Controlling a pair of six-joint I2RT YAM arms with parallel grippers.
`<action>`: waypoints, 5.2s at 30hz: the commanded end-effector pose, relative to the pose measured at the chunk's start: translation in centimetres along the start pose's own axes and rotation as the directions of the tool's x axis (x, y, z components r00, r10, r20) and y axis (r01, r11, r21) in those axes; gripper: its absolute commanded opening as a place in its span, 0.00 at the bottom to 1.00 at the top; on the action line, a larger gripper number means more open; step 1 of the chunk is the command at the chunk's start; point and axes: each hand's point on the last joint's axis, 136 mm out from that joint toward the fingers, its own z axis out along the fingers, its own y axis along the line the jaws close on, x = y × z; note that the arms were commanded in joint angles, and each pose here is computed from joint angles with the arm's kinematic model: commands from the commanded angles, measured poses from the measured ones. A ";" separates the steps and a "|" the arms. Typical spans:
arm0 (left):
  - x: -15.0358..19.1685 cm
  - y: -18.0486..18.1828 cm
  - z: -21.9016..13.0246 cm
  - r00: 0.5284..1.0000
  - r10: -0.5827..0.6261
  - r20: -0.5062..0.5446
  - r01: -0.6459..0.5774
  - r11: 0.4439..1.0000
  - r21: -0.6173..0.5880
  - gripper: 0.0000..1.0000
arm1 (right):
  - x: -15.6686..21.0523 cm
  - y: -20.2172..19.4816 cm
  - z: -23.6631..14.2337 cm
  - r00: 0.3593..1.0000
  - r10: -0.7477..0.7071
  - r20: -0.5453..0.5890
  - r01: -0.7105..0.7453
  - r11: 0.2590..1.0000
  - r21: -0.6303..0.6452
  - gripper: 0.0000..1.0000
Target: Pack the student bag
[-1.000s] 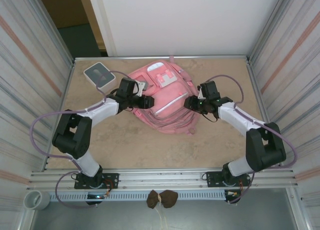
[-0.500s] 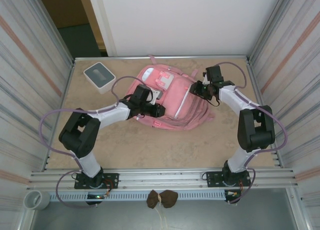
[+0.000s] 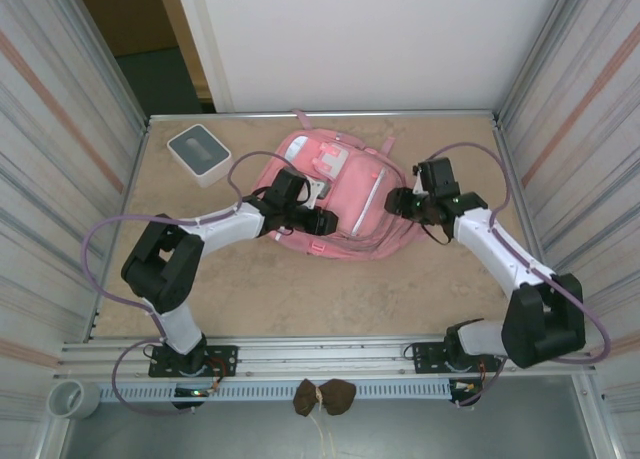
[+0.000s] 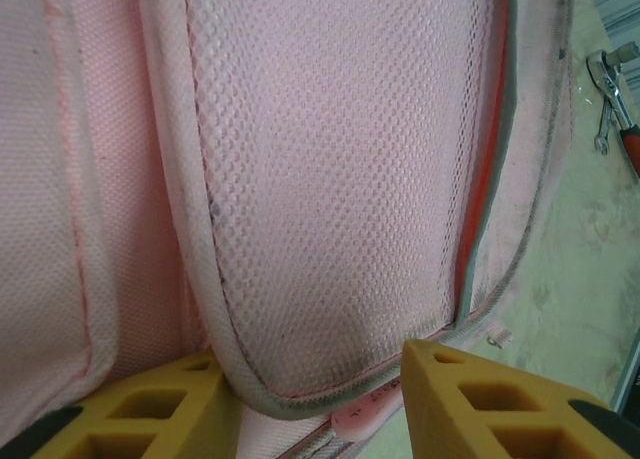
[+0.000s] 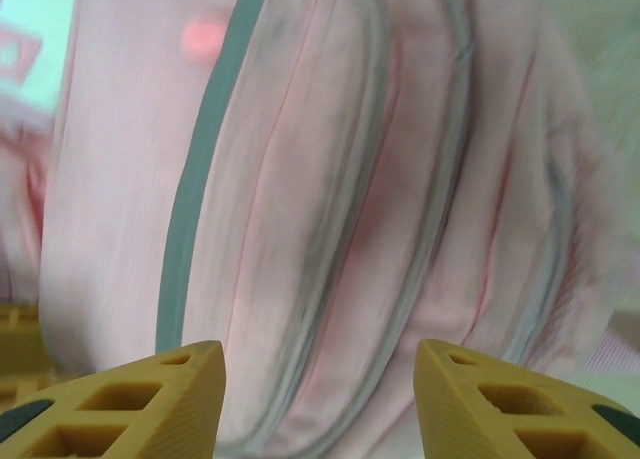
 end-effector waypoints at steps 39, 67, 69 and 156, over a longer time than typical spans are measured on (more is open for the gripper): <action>-2.3 -4.6 -1.5 0.996 -0.065 0.068 0.049 0.974 0.221 0.00 | 9.2 7.8 6.8 0.971 0.185 0.151 -0.187 0.982 -0.001 0.50; -2.1 -3.8 -1.9 0.996 -0.065 0.057 0.051 0.973 0.226 0.00 | 8.7 7.1 6.9 0.971 -0.061 0.231 0.059 0.998 0.018 0.19; -2.0 -3.8 -1.9 0.996 -0.066 0.054 0.052 0.972 0.228 0.00 | 8.5 7.4 7.0 0.969 -0.069 0.239 0.070 0.998 0.005 0.21; 0.5 -8.4 -4.5 0.220 0.959 0.178 -0.955 0.249 -0.160 0.08 | 6.3 0.0 -2.5 0.977 -0.211 0.043 0.214 0.972 -0.094 0.00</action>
